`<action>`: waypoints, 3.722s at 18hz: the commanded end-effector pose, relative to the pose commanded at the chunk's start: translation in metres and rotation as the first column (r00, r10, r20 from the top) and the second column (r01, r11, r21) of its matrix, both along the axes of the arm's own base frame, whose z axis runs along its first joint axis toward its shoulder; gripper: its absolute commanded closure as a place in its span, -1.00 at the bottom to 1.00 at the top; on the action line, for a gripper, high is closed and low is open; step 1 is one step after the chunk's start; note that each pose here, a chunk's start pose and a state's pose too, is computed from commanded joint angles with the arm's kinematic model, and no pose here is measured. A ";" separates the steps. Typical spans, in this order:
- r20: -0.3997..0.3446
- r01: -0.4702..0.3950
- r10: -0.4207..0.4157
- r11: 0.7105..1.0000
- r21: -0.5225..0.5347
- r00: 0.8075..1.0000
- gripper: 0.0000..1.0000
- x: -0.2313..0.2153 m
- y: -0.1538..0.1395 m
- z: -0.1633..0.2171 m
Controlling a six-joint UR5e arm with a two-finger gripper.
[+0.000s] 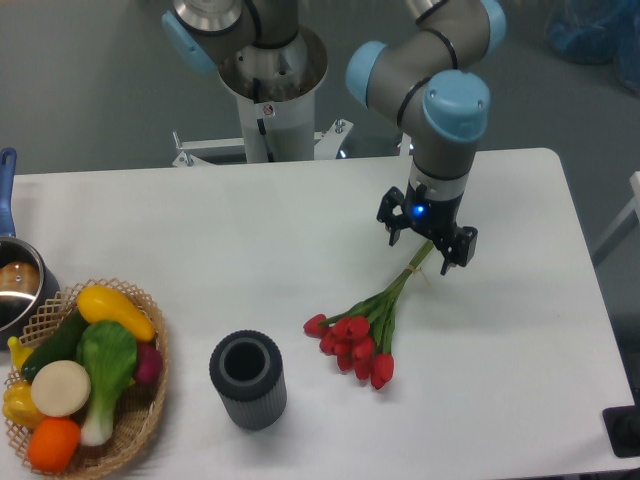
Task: Pick up the flowers from the table
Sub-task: 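Move the open gripper down over the green tulip stems, then lower the gripper onto the stems and close it around them, then lift the gripped red tulip bunch up off the table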
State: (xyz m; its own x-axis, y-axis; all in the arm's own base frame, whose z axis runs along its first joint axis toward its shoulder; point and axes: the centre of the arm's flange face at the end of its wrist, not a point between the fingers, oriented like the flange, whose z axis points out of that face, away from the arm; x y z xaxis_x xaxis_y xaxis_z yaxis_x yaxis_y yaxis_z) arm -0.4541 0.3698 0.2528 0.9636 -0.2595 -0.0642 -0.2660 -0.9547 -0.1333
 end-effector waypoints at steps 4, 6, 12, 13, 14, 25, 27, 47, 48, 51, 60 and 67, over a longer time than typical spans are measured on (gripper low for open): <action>0.022 0.022 -0.021 1.000 -0.010 1.000 -1.00 -0.003 0.000 -0.019; 0.036 0.023 -0.023 1.000 -0.016 0.999 -1.00 -0.004 0.001 -0.030; 0.049 0.031 -0.030 0.999 -0.022 0.998 -1.00 -0.006 0.006 -0.054; 0.052 0.031 -0.030 0.999 -0.023 0.998 -1.00 -0.005 0.005 -0.055; 0.055 0.031 -0.030 0.999 -0.024 0.998 -1.00 -0.003 0.005 -0.057; 0.060 0.041 -0.039 0.999 -0.026 0.997 -0.95 0.004 0.013 -0.058; 0.061 0.042 -0.041 0.999 -0.027 0.997 -0.67 0.005 0.013 -0.059; 0.034 0.039 -0.039 0.999 -0.010 0.999 0.68 -0.003 0.016 -0.043; 0.027 0.039 -0.039 0.999 -0.005 0.999 0.68 -0.004 0.017 -0.039; 0.009 0.042 -0.042 0.998 0.039 0.999 0.68 -0.010 0.024 -0.023; -0.038 0.018 -0.009 0.970 0.241 0.999 0.68 -0.016 0.034 0.055; 0.012 -0.051 0.051 0.888 0.457 0.999 0.68 -0.002 0.057 0.128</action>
State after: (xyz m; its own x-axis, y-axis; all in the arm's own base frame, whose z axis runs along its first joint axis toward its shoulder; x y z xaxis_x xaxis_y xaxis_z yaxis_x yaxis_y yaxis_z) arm -0.4561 0.4264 0.3806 0.9747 -0.1514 -0.1641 -0.2183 -0.8004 -0.5583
